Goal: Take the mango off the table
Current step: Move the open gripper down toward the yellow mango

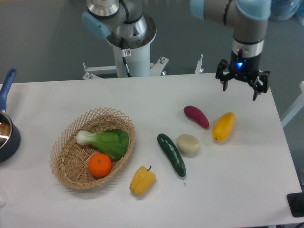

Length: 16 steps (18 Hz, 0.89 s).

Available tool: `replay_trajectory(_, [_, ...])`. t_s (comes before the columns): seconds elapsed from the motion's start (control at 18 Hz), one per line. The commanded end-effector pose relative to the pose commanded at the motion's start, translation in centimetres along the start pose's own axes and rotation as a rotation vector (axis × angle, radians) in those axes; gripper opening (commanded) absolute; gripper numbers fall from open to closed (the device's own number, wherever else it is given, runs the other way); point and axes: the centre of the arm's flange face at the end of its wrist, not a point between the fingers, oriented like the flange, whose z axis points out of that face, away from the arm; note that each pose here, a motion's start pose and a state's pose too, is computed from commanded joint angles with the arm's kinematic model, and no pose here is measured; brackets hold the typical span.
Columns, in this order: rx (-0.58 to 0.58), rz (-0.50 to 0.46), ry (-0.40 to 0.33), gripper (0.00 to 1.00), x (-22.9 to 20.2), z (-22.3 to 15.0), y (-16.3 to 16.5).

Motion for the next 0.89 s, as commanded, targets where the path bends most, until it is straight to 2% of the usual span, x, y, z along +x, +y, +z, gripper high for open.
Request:
replay_trajectory(0.44, [-0.077,0.040,0.098,1.00,-1.4,8.1,1.1])
replay_trajectory(0.67, [-0.077,0.038,0.110,1.00,-0.9,9.9,1.3])
replay_trajectory(0.89, [-0.069,0.039,0.117,1.00,-0.6,10.1,0.7])
